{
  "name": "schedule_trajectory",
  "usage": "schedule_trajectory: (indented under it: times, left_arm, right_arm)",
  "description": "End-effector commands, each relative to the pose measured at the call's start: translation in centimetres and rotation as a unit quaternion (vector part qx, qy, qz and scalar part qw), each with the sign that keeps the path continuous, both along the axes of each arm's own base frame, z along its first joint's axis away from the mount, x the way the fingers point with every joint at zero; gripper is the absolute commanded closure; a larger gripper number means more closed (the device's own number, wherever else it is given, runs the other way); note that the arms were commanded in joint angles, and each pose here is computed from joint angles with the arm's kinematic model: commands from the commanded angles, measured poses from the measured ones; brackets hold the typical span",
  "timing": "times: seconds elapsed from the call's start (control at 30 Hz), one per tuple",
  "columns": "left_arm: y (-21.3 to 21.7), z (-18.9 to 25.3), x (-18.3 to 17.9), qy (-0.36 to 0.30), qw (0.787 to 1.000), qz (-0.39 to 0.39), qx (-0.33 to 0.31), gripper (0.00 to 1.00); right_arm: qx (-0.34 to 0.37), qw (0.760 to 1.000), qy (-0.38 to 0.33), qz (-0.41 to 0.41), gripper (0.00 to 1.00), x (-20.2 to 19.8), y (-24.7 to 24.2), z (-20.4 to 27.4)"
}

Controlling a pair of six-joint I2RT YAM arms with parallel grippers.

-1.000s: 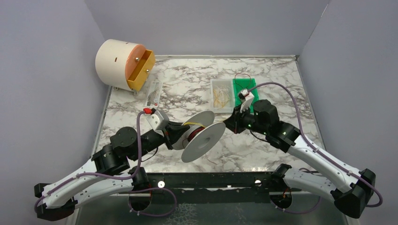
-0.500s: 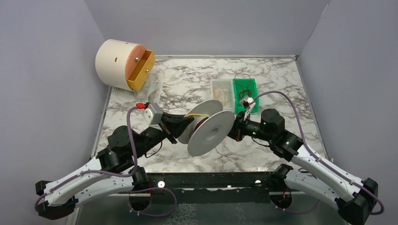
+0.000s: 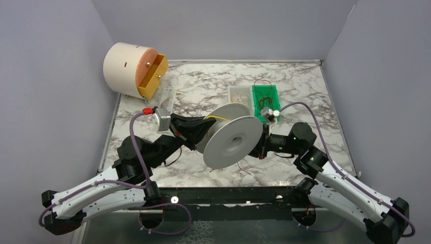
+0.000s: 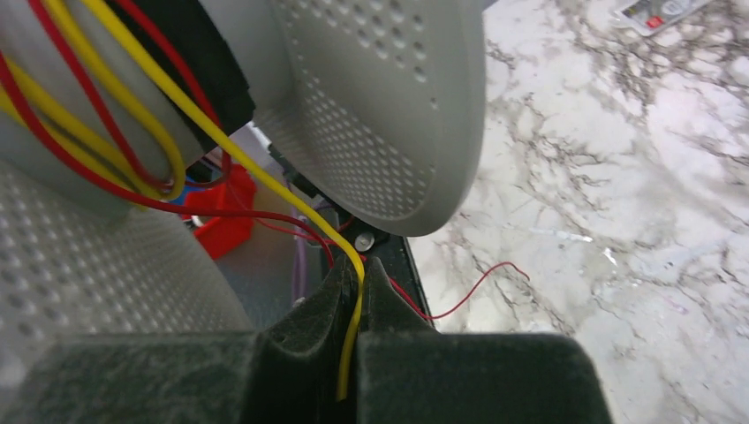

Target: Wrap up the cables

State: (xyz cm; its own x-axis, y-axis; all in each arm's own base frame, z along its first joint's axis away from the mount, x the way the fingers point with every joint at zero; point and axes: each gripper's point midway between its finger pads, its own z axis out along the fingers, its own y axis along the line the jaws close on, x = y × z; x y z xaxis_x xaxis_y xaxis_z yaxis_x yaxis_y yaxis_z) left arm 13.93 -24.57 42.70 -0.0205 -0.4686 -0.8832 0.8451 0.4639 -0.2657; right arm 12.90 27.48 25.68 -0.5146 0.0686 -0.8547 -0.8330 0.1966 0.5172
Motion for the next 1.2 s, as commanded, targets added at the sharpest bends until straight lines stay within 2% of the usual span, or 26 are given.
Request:
schedule_trajectory:
  times: [0.0,0.37,0.67,0.83,1.17]
  left_arm:
    - [2.1,7.2,-1.4,-0.049,0.991,-0.013,-0.126,1.0]
    - [2.0,7.8,-2.3,-0.066,0.988,-0.036,-0.137,1.0]
    - [0.9,6.6,-1.9,-0.05,0.988,-0.044,-0.138,1.0]
    - [0.5,6.4,-1.9,-0.046,0.987,-0.05,-0.143,1.0]
    - [1.7,7.7,-2.5,-0.054,0.983,-0.052,-0.165,1.0]
  right_arm:
    - [0.045,0.994,-0.028,0.094,0.99,-3.5,0.1,1.8]
    - [0.095,0.973,-0.066,0.201,0.99,-7.7,-1.0,3.9]
    - [0.141,0.972,-0.058,0.18,0.99,-7.0,-0.7,5.7]
    - [0.143,0.977,-0.054,0.151,0.99,-5.7,-0.1,5.7]
    - [0.126,0.984,-0.049,0.117,0.79,-4.5,0.1,4.6]
